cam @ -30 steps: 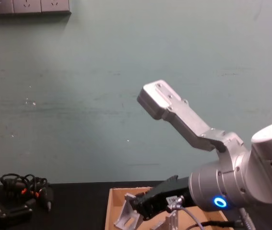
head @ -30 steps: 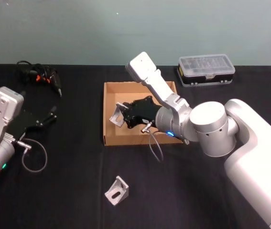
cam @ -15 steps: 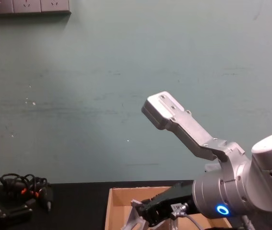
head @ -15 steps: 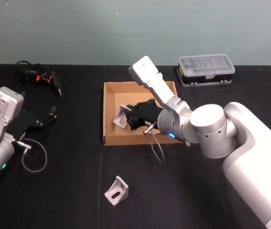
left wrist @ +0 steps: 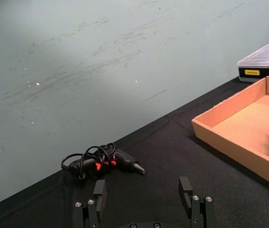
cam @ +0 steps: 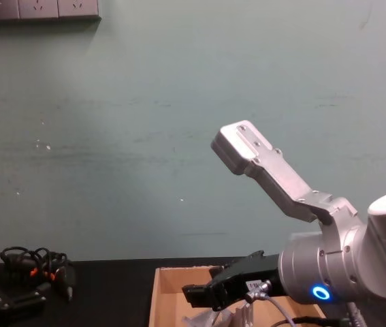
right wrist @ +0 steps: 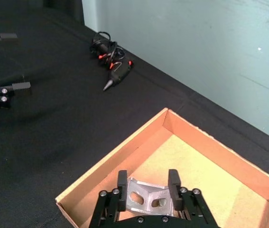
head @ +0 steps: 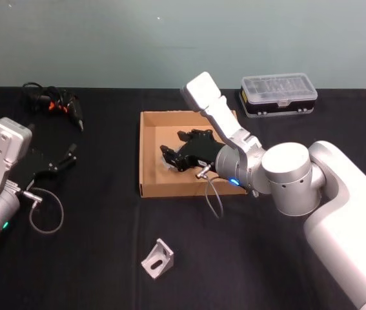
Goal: Use one hand to pick up the angle iron from the table and place it into the box.
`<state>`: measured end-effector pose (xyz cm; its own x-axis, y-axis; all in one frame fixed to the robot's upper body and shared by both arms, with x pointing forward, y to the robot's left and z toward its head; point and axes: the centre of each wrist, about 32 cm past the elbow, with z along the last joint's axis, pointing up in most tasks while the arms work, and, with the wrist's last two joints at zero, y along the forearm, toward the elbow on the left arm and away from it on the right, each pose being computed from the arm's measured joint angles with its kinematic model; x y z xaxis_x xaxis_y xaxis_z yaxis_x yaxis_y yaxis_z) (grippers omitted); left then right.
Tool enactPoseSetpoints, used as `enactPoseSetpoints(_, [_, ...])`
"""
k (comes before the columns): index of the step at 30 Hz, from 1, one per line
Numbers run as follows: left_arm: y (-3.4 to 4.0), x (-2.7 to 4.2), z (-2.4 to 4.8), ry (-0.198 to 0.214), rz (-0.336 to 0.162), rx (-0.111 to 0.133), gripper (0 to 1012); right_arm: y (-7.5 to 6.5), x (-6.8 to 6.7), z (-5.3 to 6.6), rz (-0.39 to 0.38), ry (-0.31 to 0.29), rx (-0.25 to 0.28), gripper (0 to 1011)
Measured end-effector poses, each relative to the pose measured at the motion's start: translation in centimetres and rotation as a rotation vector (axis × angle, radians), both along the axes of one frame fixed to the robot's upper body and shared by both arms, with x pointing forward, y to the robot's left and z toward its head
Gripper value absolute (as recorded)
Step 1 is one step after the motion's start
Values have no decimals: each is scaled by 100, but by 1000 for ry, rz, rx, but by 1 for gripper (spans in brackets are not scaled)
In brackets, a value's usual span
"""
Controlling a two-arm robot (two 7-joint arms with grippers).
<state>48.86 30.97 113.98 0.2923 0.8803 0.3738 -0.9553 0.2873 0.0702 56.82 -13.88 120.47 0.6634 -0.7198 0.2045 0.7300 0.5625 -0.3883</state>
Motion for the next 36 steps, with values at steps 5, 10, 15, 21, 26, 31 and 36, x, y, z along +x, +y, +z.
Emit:
enactPoseSetpoints(5, [0, 0, 0, 0, 0, 0, 1000, -43, -47, 27, 0, -11, 14, 681])
enactPoseSetpoints(10, [0, 0, 0, 0, 0, 0, 1000, -110, -140, 77, 8, -29, 31, 812])
enactPoseSetpoints(15, [0, 0, 0, 0, 0, 0, 1000, -203, -261, 121, 16, -45, 59, 952])
enactPoseSetpoints(21, [0, 0, 0, 0, 0, 0, 1000, -367, -444, 179, 31, -64, 93, 1003])
enactPoseSetpoints(26, [0, 0, 0, 0, 0, 0, 1000, -491, -592, 220, 51, -69, 118, 1003])
enactPoseSetpoints(31, [0, 0, 0, 0, 0, 0, 1000, -614, -793, 280, 71, -56, 152, 1003])
enactPoseSetpoints(36, [0, 0, 0, 0, 0, 0, 1000, -707, -1015, 365, 99, -15, 184, 1003])
